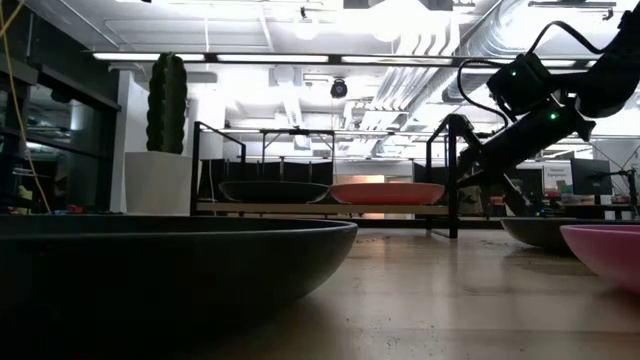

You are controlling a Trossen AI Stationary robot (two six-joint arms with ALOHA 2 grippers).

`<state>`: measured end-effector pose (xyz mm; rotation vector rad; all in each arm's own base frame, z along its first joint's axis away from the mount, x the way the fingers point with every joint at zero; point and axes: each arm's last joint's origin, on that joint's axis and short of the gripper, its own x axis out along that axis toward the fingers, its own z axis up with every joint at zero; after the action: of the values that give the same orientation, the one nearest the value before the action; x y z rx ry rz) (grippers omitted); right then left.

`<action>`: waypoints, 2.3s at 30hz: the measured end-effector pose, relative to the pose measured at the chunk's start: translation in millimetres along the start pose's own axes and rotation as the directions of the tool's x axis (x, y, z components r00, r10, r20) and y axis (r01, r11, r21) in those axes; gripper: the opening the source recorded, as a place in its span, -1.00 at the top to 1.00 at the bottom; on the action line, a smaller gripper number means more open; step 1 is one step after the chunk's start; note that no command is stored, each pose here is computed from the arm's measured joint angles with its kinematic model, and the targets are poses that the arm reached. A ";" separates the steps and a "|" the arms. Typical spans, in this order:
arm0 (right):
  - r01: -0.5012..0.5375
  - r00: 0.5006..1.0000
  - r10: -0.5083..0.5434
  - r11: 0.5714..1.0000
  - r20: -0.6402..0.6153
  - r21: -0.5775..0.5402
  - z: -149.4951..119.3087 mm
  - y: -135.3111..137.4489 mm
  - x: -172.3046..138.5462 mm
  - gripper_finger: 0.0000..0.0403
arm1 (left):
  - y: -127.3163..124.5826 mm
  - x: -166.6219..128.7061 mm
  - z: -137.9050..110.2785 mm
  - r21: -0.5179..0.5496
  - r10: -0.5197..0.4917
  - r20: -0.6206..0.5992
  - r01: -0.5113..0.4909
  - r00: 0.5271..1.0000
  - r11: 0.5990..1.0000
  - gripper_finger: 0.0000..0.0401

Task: Place and stack plates onto a shelf
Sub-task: Stack the dark pink plate on top of the light pink plate on the shelf

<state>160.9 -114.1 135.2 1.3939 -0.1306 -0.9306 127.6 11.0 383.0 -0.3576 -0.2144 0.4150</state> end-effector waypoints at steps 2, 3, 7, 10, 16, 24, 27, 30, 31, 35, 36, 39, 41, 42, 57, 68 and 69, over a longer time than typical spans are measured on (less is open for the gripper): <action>-0.010 1.000 0.010 0.999 0.007 -0.043 2.9 1.9 -2.2 1.00 | 0.1 -0.4 0.3 -0.001 -0.001 0.001 0.001 1.000 1.000 1.00; -0.019 1.000 0.020 0.998 0.010 -0.066 5.1 3.3 -4.1 1.00 | 0.4 -1.5 0.9 -0.002 -0.002 0.003 0.002 1.000 1.000 1.00; -0.061 0.998 0.064 0.984 0.012 -0.166 15.3 10.5 -17.0 1.00 | 1.3 -7.7 4.9 -0.041 -0.039 0.014 0.040 0.999 0.998 1.00; -0.085 0.996 0.085 0.964 -0.010 -0.252 20.3 14.2 -31.4 1.00 | 2.0 -11.9 4.9 -0.044 -0.078 -0.010 0.078 0.997 0.996 1.00; -0.114 0.993 0.096 0.894 -0.065 -0.433 22.8 25.1 -66.5 1.00 | 3.1 -14.4 0.6 -0.028 -0.112 -0.071 0.110 0.991 0.994 1.00; -0.118 0.993 0.069 0.684 -0.097 -0.720 38.0 99.2 -144.6 1.00 | 3.2 -14.2 0.1 -0.014 -0.110 -0.076 0.110 0.991 0.994 1.00; -0.261 0.965 0.185 0.627 -0.185 -0.734 39.6 128.2 -169.4 1.00 | 3.2 -14.2 0.1 -0.009 -0.112 -0.076 0.111 0.991 0.994 1.00; -0.438 0.895 0.336 0.545 -0.293 -0.715 36.8 149.9 -184.9 1.00 | 3.1 -14.2 0.0 -0.008 -0.112 -0.077 0.112 0.991 0.994 1.00; -0.489 0.867 0.378 0.516 -0.326 -0.703 34.7 154.8 -187.0 1.00 | 3.0 -13.7 -0.3 -0.006 -0.112 -0.079 0.112 0.991 0.994 1.00; -0.589 0.797 0.449 0.431 -0.403 -0.684 25.4 165.4 -188.2 1.00 | 2.6 -12.0 -1.5 0.006 -0.110 -0.086 0.111 0.990 0.994 1.00; -0.599 0.790 0.449 0.419 -0.417 -0.682 22.9 166.9 -186.7 1.00 | 2.6 -12.0 -1.6 0.006 -0.109 -0.086 0.110 0.990 0.994 1.00; -0.636 0.760 0.476 0.404 -0.443 -0.657 14.9 175.2 -180.4 1.00 | 2.5 -11.8 -1.7 0.007 -0.109 -0.087 0.110 0.990 0.994 1.00; -0.711 0.683 0.552 0.349 -0.479 -0.610 5.7 188.8 -176.8 1.00 | 2.5 -11.8 -1.7 0.007 -0.109 -0.087 0.110 0.990 0.994 1.00; -0.746 0.640 0.585 0.318 -0.499 -0.585 -0.7 196.1 -175.0 1.00 | 2.5 -11.8 -1.7 0.006 -0.109 -0.087 0.110 0.990 0.994 1.00; -0.696 0.509 -0.280 0.423 -0.814 -0.580 -120.3 227.4 -192.4 1.00 | 2.5 -11.8 -1.7 0.005 -0.110 -0.087 0.110 0.990 0.994 1.00; -0.403 0.210 -0.666 0.609 -0.716 -0.684 -195.7 108.2 -217.7 0.45 | 2.5 -11.8 -1.7 0.004 -0.110 -0.087 0.111 0.990 0.994 1.00; -0.375 0.204 -0.658 0.632 -0.725 -0.678 -201.0 97.1 -220.2 0.38 | 2.5 -11.8 -1.8 0.005 -0.110 -0.088 0.111 0.990 0.994 1.00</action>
<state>181.5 168.9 268.8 0.8752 1.3773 0.0397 116.7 7.6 378.9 -0.3521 -0.1461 0.2903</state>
